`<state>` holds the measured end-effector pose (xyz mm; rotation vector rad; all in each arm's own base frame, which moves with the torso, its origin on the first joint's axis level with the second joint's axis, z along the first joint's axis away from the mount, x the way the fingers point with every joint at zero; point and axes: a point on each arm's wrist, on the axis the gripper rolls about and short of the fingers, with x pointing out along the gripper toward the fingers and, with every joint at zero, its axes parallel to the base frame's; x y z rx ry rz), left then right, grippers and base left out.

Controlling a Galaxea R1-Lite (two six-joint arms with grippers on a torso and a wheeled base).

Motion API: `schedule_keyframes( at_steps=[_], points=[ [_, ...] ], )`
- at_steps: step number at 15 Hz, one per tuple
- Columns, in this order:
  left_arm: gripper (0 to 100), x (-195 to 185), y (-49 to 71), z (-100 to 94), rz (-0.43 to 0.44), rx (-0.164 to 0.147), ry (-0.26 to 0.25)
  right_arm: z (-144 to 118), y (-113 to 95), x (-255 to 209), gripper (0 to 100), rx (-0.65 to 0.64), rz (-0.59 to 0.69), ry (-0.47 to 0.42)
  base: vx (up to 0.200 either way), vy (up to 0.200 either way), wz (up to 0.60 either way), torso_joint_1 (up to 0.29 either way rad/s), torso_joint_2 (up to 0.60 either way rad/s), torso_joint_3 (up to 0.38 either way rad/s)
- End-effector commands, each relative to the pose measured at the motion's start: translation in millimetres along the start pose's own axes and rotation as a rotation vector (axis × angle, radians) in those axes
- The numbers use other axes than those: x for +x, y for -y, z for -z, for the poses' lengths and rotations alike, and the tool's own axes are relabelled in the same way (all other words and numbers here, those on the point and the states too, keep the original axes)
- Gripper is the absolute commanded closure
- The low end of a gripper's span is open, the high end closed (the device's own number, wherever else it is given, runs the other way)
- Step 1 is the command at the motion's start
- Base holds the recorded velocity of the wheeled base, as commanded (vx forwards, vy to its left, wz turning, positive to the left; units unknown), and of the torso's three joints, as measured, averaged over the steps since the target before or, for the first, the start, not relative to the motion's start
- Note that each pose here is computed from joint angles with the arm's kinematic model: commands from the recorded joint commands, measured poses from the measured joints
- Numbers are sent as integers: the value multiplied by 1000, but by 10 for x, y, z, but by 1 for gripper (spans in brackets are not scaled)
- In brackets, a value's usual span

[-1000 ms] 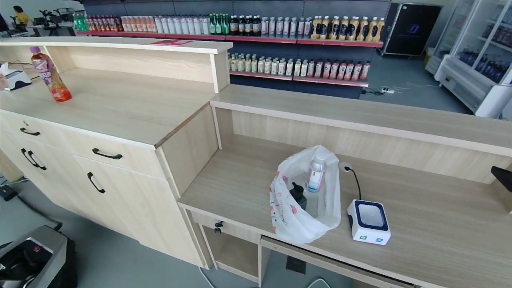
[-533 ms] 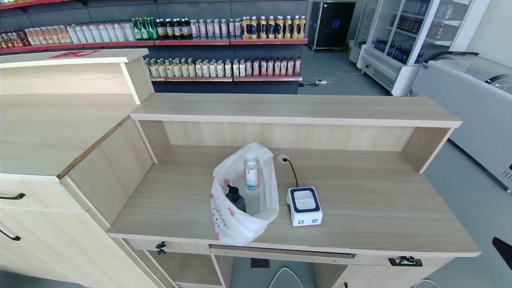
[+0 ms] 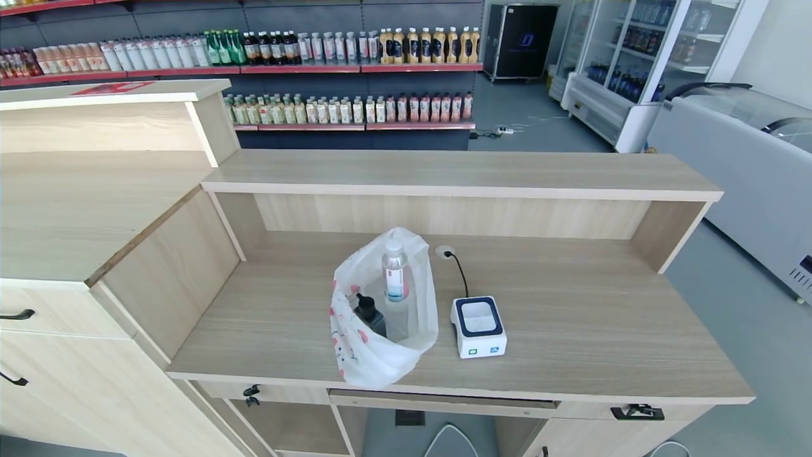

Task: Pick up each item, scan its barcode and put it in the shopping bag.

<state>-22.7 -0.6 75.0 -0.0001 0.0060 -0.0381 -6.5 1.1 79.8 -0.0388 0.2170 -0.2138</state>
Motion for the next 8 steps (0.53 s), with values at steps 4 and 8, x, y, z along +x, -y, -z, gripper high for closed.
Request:
schedule_keyframes(
  at_steps=[4, 8],
  points=[
    [0, 0, 0, 0, 0, 0, 0, 38, 3, -84, 0, 11, -20, 111, 0, 0, 0, 0, 0, 0],
    [0, 0, 0, 0, 0, 0, 0, 39, 4, -83, 0, 7, -28, 108, 0, 0, 0, 0, 0, 0]
  ],
)
